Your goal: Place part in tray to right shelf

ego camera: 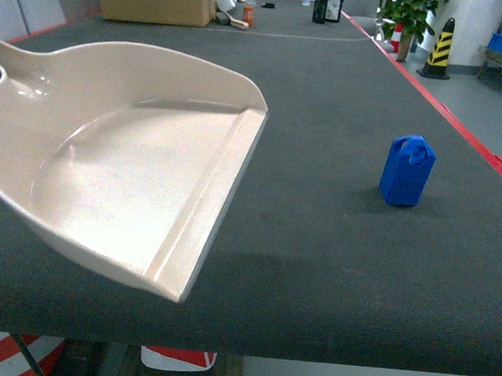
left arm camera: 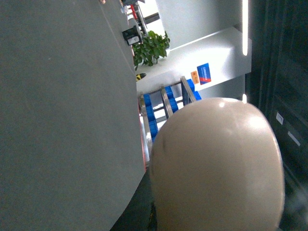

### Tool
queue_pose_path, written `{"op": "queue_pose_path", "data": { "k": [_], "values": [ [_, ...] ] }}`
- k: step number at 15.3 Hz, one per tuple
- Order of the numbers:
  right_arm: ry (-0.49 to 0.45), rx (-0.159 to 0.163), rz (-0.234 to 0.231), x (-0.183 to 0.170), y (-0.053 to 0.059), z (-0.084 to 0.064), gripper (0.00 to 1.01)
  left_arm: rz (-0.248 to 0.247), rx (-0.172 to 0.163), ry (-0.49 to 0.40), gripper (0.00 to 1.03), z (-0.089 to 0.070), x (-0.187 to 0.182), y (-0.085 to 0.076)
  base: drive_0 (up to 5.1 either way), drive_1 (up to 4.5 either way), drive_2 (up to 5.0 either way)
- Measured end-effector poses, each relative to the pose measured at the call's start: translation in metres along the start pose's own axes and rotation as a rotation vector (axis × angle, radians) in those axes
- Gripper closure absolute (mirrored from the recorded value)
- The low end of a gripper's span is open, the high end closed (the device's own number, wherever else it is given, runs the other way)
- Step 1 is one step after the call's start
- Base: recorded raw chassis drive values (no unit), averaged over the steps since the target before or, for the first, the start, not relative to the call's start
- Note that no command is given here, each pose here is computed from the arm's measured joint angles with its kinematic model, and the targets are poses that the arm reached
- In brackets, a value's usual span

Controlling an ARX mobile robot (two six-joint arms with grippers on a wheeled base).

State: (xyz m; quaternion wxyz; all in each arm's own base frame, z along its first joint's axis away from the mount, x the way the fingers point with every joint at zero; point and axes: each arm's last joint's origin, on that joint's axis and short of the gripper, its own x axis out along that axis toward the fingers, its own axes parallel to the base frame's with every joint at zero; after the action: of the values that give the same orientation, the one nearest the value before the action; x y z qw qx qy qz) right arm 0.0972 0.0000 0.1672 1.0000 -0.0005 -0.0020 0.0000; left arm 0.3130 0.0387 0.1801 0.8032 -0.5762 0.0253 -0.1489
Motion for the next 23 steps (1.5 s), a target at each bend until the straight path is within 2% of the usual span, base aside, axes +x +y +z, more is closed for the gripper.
{"op": "queue_pose_path", "data": {
  "k": [2,3,6,8,11,13,15,21,22,23],
  "values": [
    [0.0,0.0,0.0,0.0,0.0,0.0,0.03,0.031,-0.019,0.01,0.86,-0.01,-0.005,0.005,0.0,0.0,0.0],
    [0.0,0.0,0.0,0.0,0.0,0.0,0.03,0.031,-0.036,0.035,0.86,-0.019,0.002,0.007,0.0,0.0,0.0],
    [0.0,0.0,0.0,0.0,0.0,0.0,0.03,0.041,-0.124,0.151,0.86,-0.054,0.027,0.016,0.0,0.0,0.0],
    [0.0,0.0,0.0,0.0,0.0,0.0,0.03,0.006,-0.156,0.198,0.86,-0.069,0.044,0.009,0.0,0.0,0.0],
    [0.0,0.0,0.0,0.0,0.0,0.0,0.03,-0.046,-0.226,0.256,0.86,-0.089,0.059,-0.006,0.0,0.0,0.0],
    [0.0,0.0,0.0,0.0,0.0,0.0,0.03,-0.044,-0.277,0.303,0.86,-0.105,0.06,-0.01,0.0,0.0,0.0],
    [0.0,0.0,0.0,0.0,0.0,0.0,0.03,-0.036,-0.312,0.325,0.86,-0.113,0.061,-0.01,0.0,0.0,0.0],
    [0.015,-0.002,-0.003,0.0,0.0,-0.001,0.03,-0.024,-0.314,0.311,0.86,-0.113,0.061,-0.006,0.0,0.0,0.0],
    [0.19,-0.035,-0.034,0.002,-0.001,-0.003,0.03,-0.023,-0.314,0.311,0.86,-0.113,0.061,-0.006,0.0,0.0,0.0],
    [0.28,-0.067,-0.039,0.016,-0.003,-0.002,0.03,-0.023,-0.314,0.311,0.86,-0.113,0.061,-0.006,0.0,0.0,0.0]
  ]
}}
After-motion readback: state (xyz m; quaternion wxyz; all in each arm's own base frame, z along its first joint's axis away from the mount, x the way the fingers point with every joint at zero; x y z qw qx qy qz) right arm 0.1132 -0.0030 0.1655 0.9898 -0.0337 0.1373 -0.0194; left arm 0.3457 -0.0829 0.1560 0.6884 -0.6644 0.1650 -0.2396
